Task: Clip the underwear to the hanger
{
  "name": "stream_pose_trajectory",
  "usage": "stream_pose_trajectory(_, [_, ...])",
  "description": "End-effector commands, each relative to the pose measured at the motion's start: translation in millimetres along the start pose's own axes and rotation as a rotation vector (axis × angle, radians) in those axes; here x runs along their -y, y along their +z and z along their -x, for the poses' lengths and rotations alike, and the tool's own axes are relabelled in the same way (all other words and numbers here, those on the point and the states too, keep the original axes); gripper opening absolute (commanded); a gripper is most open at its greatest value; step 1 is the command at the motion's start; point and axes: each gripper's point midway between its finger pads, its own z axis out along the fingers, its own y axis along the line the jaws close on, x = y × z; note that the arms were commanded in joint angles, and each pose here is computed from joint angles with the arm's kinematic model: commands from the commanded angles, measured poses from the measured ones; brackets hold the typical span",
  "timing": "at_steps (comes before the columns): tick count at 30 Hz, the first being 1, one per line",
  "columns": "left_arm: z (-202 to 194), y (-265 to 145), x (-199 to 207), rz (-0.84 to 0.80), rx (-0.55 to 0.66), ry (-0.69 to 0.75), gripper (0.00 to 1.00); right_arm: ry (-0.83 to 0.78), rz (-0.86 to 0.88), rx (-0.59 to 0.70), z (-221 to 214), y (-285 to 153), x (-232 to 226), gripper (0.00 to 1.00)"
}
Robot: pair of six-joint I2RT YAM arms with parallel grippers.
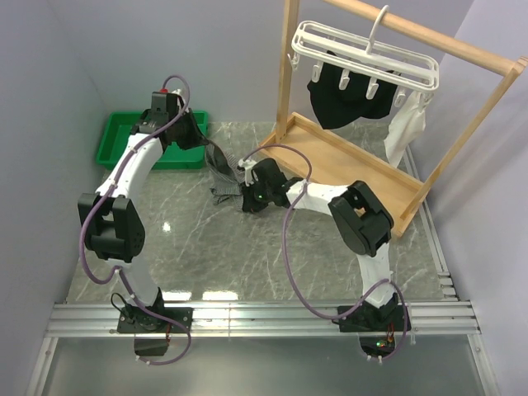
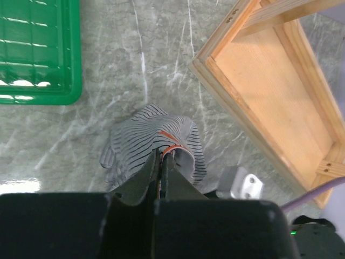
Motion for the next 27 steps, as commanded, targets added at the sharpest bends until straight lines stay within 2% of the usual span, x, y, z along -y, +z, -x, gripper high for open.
stream_pose_trajectory(1, [27.8, -16.3, 4.9, -0.050, 0.074, 0.114, 0.00, -0.073, 0.002, 0.075, 42.4, -53.2, -5.4, 0.00])
stream_pose_trajectory(4, [43.1, -32.7, 9.2, -0.085, 0.107, 0.237, 0.00, -0.137, -0.030, 0.075, 45.0, -92.5, 4.6, 0.00])
stream_pose_trajectory(6, [47.4, -45.5, 11.3, -0.099, 0.116, 0.394, 0.00, -0.170, -0.066, 0.130, 63.3, -134.4, 14.5, 0.00])
stream_pose_trajectory(7, [48.0, -49.5, 11.1, -0.107, 0.119, 0.493, 0.00, -0.215, -0.081, 0.136, 68.2, -158.2, 14.6, 0.00])
stream_pose_trajectory(11, [42.0, -71.7, 16.2, -0.169, 0.114, 0.716, 0.00, -0.311, -0.184, 0.180, 85.9, -218.1, 38.3, 0.00])
stream_pose_trajectory(14, [39.8, -87.1, 24.8, -0.217, 0.134, 0.830, 0.00, -0.404, -0.268, 0.197, 95.6, -254.8, 51.1, 0.00])
stream_pose_trajectory(20, [45.0, -124.0, 48.5, -0.281, 0.244, 0.950, 0.00, -0.484, -0.374, 0.254, 108.6, -306.2, 58.0, 0.00])
stream_pose_trajectory(23, [26.4, -139.0, 51.9, -0.333, 0.242, 1.032, 0.00, -0.516, -0.393, 0.253, 100.1, -322.2, 52.5, 0.00])
stream_pose_trajectory(27, [-20.1, -154.0, 50.2, -0.444, 0.180, 1.085, 0.00, -0.581, -0.400, 0.250, 80.3, -338.8, 42.0, 0.00])
